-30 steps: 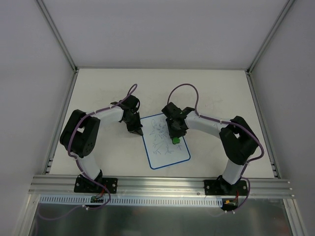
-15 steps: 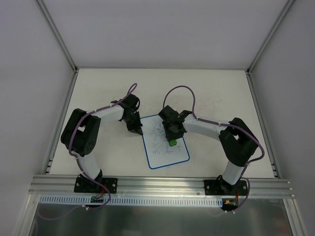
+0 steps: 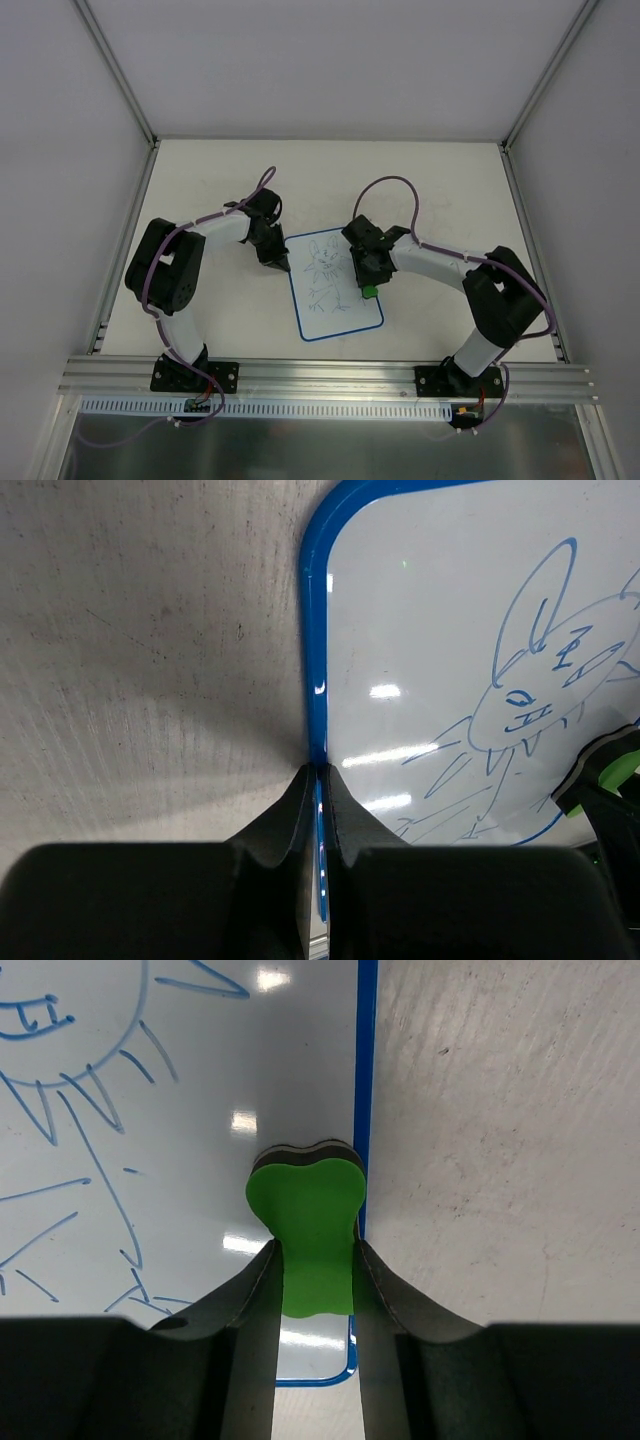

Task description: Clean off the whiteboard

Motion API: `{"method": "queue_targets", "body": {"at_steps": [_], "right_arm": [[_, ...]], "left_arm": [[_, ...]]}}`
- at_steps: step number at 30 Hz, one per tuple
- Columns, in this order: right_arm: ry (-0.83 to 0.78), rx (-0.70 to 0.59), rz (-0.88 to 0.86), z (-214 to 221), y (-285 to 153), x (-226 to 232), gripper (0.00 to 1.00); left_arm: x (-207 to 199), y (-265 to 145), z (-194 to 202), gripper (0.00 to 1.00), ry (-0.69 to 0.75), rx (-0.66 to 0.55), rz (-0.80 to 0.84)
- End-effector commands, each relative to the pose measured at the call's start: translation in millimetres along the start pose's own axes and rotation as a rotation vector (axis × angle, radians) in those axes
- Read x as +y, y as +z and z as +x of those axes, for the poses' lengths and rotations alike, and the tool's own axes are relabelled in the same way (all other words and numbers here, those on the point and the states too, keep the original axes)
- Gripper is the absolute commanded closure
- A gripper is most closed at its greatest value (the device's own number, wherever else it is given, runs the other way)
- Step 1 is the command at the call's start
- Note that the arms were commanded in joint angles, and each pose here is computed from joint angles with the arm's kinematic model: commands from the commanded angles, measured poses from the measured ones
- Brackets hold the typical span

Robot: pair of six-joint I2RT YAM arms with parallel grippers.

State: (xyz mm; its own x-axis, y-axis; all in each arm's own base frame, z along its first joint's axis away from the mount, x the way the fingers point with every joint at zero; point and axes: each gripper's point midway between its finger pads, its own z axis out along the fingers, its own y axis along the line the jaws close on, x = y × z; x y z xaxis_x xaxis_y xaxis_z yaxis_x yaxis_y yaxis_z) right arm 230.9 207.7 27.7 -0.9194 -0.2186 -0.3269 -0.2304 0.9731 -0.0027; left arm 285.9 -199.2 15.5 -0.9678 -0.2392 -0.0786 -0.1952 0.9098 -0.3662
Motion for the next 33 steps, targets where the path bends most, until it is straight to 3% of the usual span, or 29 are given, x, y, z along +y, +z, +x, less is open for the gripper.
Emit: {"method": "queue_targets", "body": {"at_steps": [1, 13, 22, 33], "right_arm": [[-0.09, 0.084, 0.055, 19.4, -1.5, -4.6, 1.0], [-0.256, 0.063, -0.118, 21.7, -6.5, 70.1, 1.0], [-0.335, 0.04, -0.158, 27.7, -15.7, 73.4, 1.0], [-0.422, 0.16, -0.069, 69.2, -14.1, 37.1, 1.0]], "left_arm": [[25.6, 5.7, -15.0, 1.0, -0.028, -0.045, -0.102], [21.0, 4.3, -17.2, 1.0, -0.046, -0.047, -0.088], [20.8, 5.3, -25.2, 1.0, -0.04, -0.062, -0.098], [23.4, 0.5, -49.9, 1.0, -0.058, -0.103, -0.092]]}}
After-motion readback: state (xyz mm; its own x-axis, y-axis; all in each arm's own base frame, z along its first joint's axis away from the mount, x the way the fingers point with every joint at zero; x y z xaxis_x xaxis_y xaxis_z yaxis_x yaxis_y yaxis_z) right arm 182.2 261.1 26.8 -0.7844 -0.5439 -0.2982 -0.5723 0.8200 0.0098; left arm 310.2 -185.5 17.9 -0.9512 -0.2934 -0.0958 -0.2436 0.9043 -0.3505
